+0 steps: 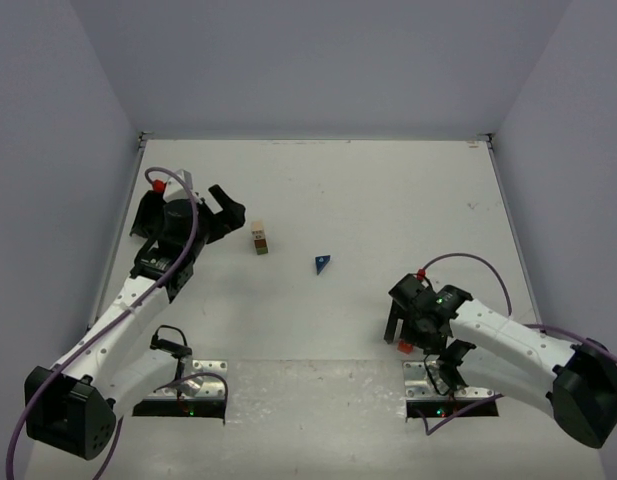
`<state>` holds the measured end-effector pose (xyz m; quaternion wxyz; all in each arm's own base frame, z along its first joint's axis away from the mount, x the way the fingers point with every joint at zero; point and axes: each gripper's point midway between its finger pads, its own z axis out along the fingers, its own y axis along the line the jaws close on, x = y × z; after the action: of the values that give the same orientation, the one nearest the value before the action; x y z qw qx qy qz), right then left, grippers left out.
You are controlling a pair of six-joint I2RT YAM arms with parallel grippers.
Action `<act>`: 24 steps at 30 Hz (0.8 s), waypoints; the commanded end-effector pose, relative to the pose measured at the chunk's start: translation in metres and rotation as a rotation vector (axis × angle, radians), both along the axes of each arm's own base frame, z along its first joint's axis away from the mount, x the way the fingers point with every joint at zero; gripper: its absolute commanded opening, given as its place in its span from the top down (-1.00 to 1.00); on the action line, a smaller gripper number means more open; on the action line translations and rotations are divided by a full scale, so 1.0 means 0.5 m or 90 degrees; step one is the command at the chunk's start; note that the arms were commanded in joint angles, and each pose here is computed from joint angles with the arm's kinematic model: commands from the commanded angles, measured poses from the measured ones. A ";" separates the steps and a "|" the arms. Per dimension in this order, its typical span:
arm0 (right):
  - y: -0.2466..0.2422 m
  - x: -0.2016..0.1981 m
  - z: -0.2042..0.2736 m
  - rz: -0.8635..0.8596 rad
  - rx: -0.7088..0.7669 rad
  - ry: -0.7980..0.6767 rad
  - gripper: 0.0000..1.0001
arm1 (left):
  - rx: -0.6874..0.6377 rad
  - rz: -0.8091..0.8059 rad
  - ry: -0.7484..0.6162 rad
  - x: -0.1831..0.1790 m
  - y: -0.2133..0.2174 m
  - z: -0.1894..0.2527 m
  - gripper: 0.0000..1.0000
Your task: Build the wood block tower
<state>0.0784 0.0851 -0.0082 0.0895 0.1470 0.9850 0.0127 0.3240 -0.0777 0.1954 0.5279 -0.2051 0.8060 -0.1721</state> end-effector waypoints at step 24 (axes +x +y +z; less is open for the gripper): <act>0.260 0.236 0.102 0.735 -0.059 -0.334 0.83 | -0.039 -0.162 -0.042 0.008 -0.087 0.024 -1.00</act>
<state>0.1450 0.1634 0.0058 0.1891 -0.2361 0.9490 0.0886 0.3286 -0.0977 0.1899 0.5122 -0.1678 0.8164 -0.2071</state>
